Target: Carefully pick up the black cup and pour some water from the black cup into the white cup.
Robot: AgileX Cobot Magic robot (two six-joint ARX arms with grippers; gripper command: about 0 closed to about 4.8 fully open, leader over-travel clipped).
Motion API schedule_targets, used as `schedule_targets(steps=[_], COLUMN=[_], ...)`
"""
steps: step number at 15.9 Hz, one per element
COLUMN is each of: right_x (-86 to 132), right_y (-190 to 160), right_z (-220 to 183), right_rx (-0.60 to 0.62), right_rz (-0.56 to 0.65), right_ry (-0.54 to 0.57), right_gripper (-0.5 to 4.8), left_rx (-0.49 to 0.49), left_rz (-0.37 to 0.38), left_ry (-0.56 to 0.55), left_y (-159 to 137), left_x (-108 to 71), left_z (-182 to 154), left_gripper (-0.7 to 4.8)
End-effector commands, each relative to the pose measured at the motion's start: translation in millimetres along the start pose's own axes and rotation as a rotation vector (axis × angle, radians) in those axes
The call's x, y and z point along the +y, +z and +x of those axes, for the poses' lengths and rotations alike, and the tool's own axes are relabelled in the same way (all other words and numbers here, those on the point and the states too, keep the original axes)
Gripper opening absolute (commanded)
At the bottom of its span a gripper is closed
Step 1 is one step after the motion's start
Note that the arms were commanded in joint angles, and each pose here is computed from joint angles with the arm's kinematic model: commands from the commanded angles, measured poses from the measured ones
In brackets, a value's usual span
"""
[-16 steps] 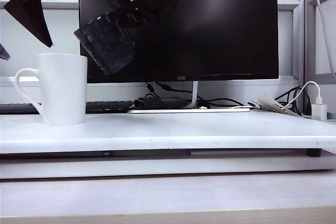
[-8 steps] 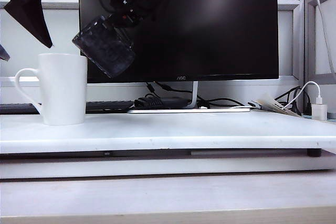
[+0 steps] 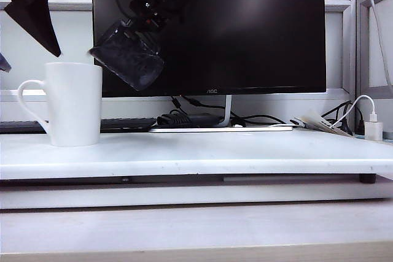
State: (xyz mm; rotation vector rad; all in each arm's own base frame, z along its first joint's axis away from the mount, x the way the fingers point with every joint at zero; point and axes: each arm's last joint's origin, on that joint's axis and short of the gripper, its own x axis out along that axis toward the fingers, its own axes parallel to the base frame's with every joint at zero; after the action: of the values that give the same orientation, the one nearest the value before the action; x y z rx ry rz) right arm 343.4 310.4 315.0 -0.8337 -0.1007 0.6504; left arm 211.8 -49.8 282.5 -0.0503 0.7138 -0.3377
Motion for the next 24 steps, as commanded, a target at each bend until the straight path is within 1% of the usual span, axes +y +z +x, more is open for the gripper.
schedule_targets(steps=[1, 4, 6, 11, 13, 15, 17, 24], right_x=[-9.1, -10.0, -12.4, -22.8, -22.7, -23.2, -22.4, -17.8], right_y=[9.9, 10.0, 12.3, 30.8, 30.7, 31.4, 33.8, 38.4], right_z=[-3.5, -3.6, -3.9, -7.6, -7.6, -7.8, -8.3, -9.2], right_rx=[-0.044, -0.029, -0.037, -0.087, -0.08, -0.08, -0.084, -0.09], right_rz=[-0.017, -0.064, -0.062, -0.068, -0.126, -0.135, -0.178, -0.273], right_ry=[-0.06, -0.083, -0.091, -0.122, -0.12, -0.122, -0.123, -0.119], right_gripper=[-0.06, -0.06, -0.06, -0.06, -0.06, -0.06, -0.06, -0.06], left_rx=[-0.005, -0.005, -0.005, -0.006, -0.005, -0.005, -0.005, 0.003], left_rz=[0.002, 0.002, 0.002, 0.001, -0.016, -0.016, -0.016, -0.017], left_ry=[-0.002, -0.002, -0.002, -0.002, -0.002, -0.002, -0.002, -0.001], left_y=[0.7, 0.7, 0.8, 0.8, 0.8, 0.8, 0.7, 0.0], left_x=[-0.5, -0.5, -0.5, -0.5, -0.5, -0.5, -0.5, -0.3], left_z=[0.0, 0.0, 0.0, 0.1, 0.1, 0.1, 0.1, 0.1], left_gripper=[4.79, 4.79, 4.79, 4.79, 4.79, 4.79, 4.79, 4.79])
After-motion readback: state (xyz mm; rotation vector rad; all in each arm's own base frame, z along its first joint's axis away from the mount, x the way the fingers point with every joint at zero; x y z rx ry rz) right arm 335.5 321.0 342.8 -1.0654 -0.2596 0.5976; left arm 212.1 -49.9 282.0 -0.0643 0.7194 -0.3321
